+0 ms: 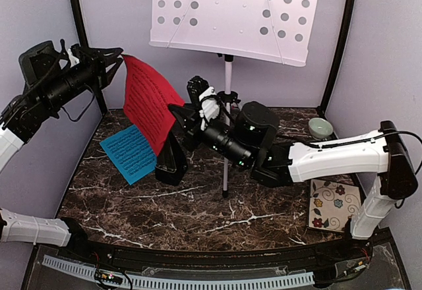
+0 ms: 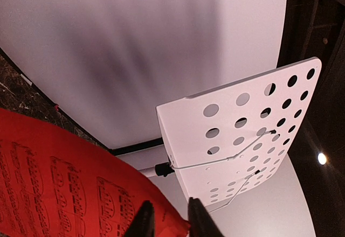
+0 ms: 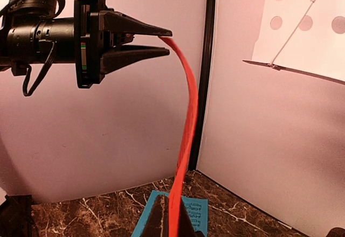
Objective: Set up the instrument practice props
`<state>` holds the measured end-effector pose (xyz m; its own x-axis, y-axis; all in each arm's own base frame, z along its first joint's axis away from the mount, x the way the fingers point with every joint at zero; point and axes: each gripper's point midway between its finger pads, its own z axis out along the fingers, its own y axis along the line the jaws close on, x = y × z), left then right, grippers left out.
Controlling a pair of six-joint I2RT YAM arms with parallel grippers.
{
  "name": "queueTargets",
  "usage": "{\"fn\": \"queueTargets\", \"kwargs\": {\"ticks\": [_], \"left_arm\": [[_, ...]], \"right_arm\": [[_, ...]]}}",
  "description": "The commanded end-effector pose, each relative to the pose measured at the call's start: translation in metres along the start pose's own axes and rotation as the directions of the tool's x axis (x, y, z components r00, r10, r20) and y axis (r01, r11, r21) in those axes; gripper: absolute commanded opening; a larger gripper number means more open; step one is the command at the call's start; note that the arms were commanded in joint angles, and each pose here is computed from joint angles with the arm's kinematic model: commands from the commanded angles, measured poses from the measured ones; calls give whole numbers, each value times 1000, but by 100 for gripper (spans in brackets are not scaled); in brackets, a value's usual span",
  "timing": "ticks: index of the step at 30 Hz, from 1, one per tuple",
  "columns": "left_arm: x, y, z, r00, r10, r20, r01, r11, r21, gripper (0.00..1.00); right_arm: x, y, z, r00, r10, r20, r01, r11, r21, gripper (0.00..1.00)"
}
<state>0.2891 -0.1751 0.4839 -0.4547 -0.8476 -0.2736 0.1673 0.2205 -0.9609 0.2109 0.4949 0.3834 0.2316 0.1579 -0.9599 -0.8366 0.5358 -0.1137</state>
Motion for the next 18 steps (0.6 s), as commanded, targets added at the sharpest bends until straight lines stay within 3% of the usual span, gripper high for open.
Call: {"fn": "queueTargets", "kwargs": {"ticks": [1,3,5,7,12,18], "left_arm": [[-10,-19,-15,994,100,50,-104,992,68,48],[-16,-27,-26,970,228,88,-235,969,80,77],[-23,-39,-42,915,379,140,-394,914,97,91],[-22,-50,-58,834,524,176,-547,827,131,98],[23,-44,-69,570,816,101,-804,527,276,99],[94,-5,-62,376,918,-124,-750,381,540,97]], "right_arm": [[-48,-9,-23,998,40,47,-40,999,-14,0],[-57,-6,-36,999,38,8,-37,997,-63,0],[-61,-3,-49,998,28,-50,-34,993,-115,0],[-69,-1,-68,996,7,-86,-22,985,-174,0],[-74,5,-110,986,-5,-165,-44,955,-292,0],[-73,18,-150,972,-48,-230,-54,908,-416,0]]}}
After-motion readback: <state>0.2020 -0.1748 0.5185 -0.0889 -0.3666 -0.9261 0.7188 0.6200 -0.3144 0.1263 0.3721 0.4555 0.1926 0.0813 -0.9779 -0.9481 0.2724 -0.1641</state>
